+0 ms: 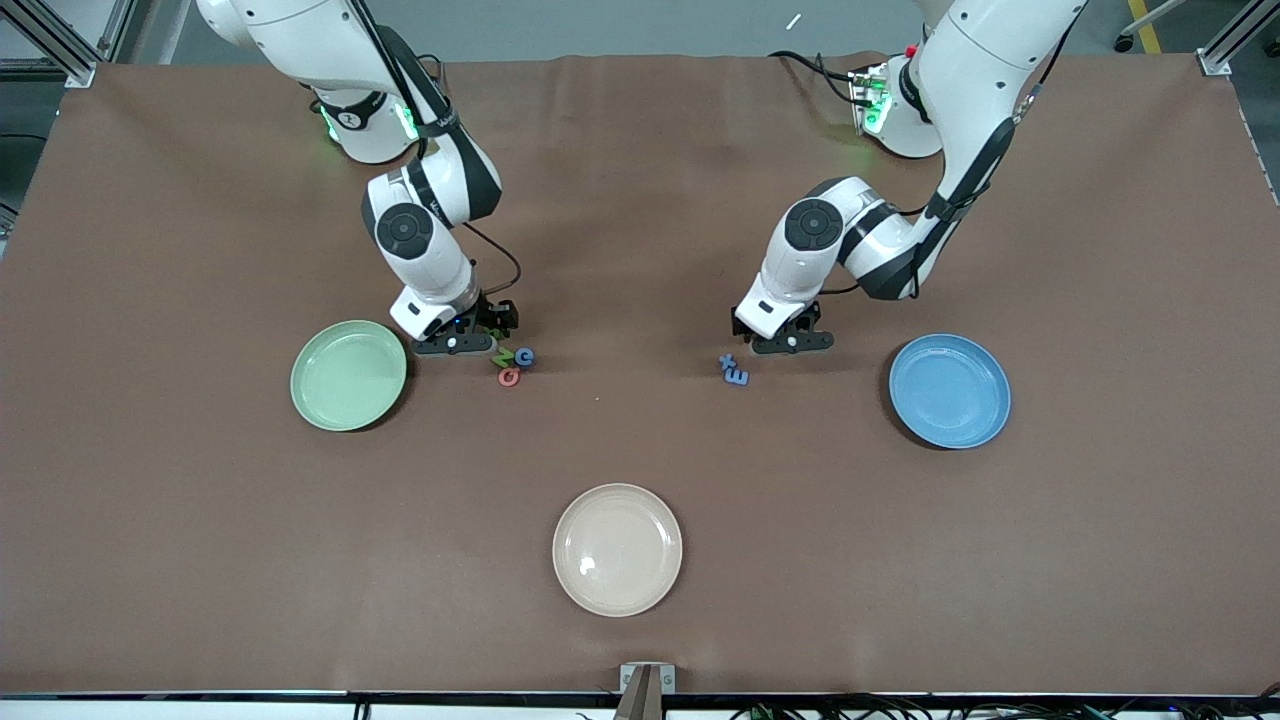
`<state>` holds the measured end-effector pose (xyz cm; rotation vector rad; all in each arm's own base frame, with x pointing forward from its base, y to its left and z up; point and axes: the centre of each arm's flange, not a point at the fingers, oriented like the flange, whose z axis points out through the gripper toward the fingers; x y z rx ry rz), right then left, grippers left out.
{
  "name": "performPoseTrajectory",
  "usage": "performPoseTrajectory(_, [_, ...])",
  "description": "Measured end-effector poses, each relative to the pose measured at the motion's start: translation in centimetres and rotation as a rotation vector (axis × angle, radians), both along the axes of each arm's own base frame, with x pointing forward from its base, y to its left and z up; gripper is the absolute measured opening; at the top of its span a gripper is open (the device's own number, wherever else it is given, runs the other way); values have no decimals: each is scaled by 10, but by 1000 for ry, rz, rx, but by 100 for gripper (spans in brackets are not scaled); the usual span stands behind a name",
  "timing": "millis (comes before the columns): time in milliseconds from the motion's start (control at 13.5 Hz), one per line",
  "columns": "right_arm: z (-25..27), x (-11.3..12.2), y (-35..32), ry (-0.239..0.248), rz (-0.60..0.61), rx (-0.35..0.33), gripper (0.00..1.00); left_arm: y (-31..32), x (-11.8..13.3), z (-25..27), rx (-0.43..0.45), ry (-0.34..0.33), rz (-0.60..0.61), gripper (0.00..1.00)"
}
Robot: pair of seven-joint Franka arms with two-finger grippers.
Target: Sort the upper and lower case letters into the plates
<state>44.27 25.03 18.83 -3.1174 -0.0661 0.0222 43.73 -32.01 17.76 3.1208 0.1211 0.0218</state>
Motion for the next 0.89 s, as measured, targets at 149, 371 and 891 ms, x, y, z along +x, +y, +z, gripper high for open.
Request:
performPoseTrajectory(149, [-4,-2,2,5,-5,-4,77,-2,5,4,-2,-8,14,75])
performPoseTrajectory(371, [-9,-3,1,12,-7,-9,71,-7,17,15,40,3,155,85])
performPoseTrajectory(891, [-9,-9,11,14,-8,-11,59,-28,16,18,64,9,463,100])
